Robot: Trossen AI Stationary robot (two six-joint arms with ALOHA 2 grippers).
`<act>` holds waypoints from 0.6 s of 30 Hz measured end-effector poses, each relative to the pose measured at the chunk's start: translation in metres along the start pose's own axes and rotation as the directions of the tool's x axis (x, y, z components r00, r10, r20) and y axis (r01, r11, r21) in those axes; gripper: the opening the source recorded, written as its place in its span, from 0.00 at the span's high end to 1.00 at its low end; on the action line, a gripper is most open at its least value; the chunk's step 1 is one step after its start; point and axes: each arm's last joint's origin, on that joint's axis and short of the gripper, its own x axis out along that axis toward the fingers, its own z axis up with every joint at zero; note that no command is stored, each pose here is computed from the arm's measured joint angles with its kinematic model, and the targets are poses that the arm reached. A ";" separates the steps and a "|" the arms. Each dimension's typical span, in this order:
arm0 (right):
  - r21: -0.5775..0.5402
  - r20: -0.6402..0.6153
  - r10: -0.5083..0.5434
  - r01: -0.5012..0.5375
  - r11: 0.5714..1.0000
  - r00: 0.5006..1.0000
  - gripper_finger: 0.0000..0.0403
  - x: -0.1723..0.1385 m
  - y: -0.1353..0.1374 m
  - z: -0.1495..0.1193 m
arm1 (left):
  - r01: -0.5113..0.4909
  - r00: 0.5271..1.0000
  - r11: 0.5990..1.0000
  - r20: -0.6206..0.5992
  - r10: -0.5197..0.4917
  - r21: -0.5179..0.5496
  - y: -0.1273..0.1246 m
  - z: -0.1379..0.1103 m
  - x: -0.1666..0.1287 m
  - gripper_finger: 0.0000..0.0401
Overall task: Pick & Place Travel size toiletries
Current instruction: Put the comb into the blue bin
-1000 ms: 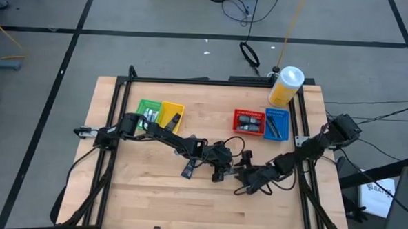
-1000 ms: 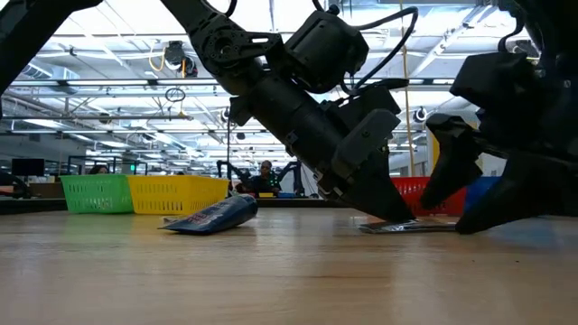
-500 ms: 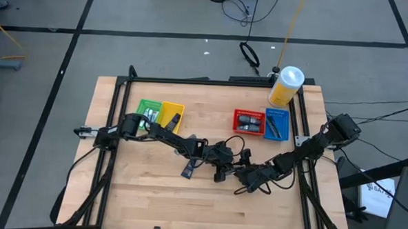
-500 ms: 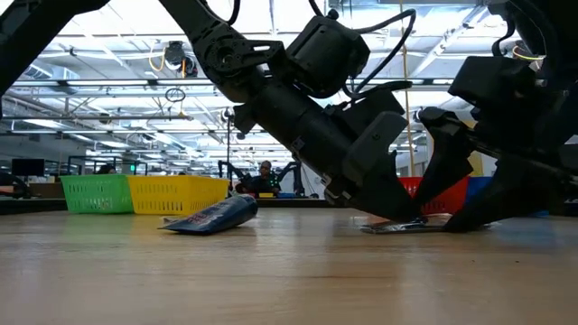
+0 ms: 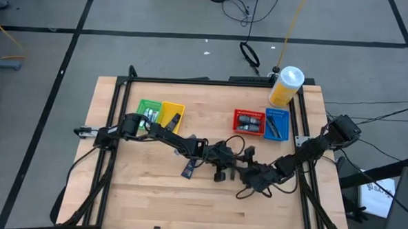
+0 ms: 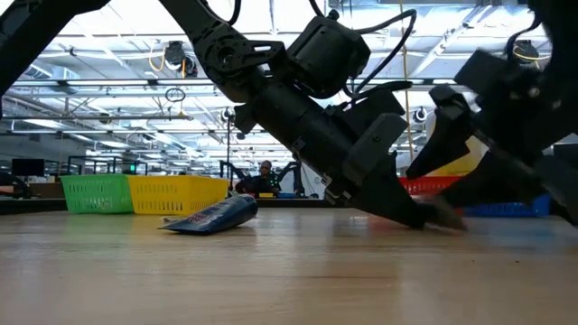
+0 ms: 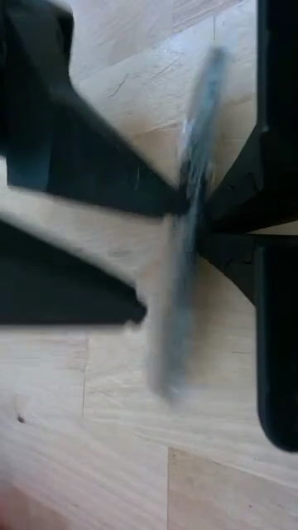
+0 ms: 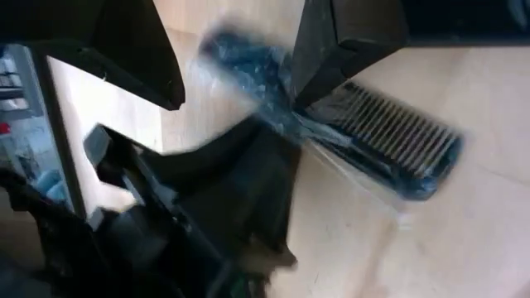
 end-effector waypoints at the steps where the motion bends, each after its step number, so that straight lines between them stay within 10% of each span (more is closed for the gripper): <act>1: 0.005 0.006 0.004 -0.004 1.000 1.000 0.47 0.000 0.000 0.001 | 0.001 1.000 1.000 0.000 -0.001 0.000 0.000 0.000 0.000 0.97; 18: 0.164 0.030 0.298 -0.299 0.940 0.954 0.47 0.014 -0.010 -0.001 | -0.002 1.000 1.000 0.007 0.002 0.012 0.000 0.001 -0.001 0.98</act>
